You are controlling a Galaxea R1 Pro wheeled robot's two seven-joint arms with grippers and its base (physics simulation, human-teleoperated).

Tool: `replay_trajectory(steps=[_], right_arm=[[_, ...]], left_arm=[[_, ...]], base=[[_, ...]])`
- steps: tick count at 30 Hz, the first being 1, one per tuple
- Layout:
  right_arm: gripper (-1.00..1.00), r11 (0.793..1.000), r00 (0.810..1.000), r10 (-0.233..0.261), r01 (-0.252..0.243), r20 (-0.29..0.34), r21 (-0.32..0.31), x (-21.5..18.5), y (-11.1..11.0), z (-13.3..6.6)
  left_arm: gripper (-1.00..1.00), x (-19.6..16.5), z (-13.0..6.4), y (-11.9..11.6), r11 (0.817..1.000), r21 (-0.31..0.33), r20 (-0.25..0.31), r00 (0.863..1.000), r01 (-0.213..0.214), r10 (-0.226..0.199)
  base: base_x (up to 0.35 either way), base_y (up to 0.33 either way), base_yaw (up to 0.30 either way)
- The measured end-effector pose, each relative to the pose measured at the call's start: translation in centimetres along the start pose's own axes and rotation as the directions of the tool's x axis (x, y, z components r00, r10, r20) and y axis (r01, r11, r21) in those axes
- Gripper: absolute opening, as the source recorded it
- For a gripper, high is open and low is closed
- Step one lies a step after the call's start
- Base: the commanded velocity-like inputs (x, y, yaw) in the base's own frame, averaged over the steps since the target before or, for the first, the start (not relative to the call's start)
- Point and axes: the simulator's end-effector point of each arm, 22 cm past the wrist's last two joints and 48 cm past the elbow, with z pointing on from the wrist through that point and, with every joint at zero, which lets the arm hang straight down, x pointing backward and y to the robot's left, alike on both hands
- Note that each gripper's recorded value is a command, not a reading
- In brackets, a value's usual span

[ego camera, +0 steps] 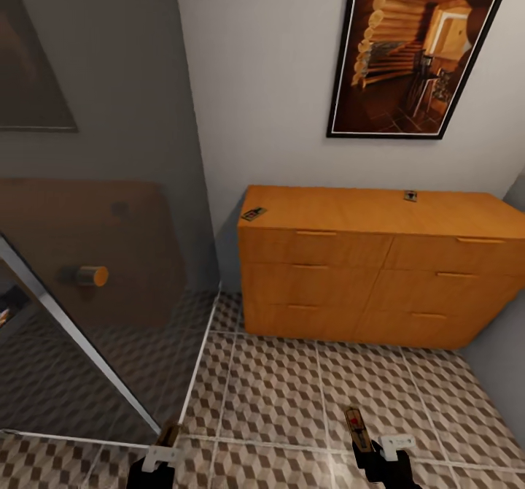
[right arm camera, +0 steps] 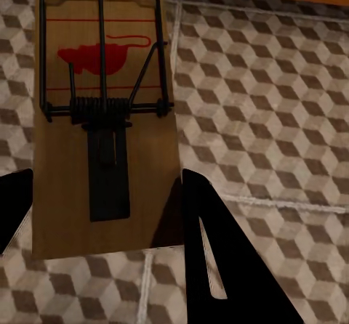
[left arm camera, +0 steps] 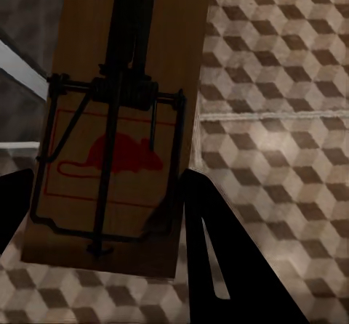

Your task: Take the four mousetraps from the cabinet in the bathroom and place them on the bathroom floor. Make sure all four end up on the same floor surface, and ensure that at least two of them are either under or directly next to the same bathroom sink.

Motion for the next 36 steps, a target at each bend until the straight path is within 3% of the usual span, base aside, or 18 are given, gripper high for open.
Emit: replay_trajectory(steps=[19, 36], right_arm=[[-1.0, 1.0, 1.0, 0.0, 0.0, 0.001, -0.001, -0.06, -0.01, 0.01], [-1.0, 1.0, 1.0, -0.002, 0.002, -0.001, -0.002, 0.06, 0.11, -0.01]], left_arm=[[-1.0, 0.02, 0.03, -0.5, 1.0, 0.006, -0.001, 1.0, 0.002, -0.002], [-1.0, -0.04, 0.01, 0.01, 1.0, -0.002, 0.002, 1.0, 0.0, 0.0]], base=[[-0.136, 0.0, 0.263], [-0.001, 0.0, 0.016]])
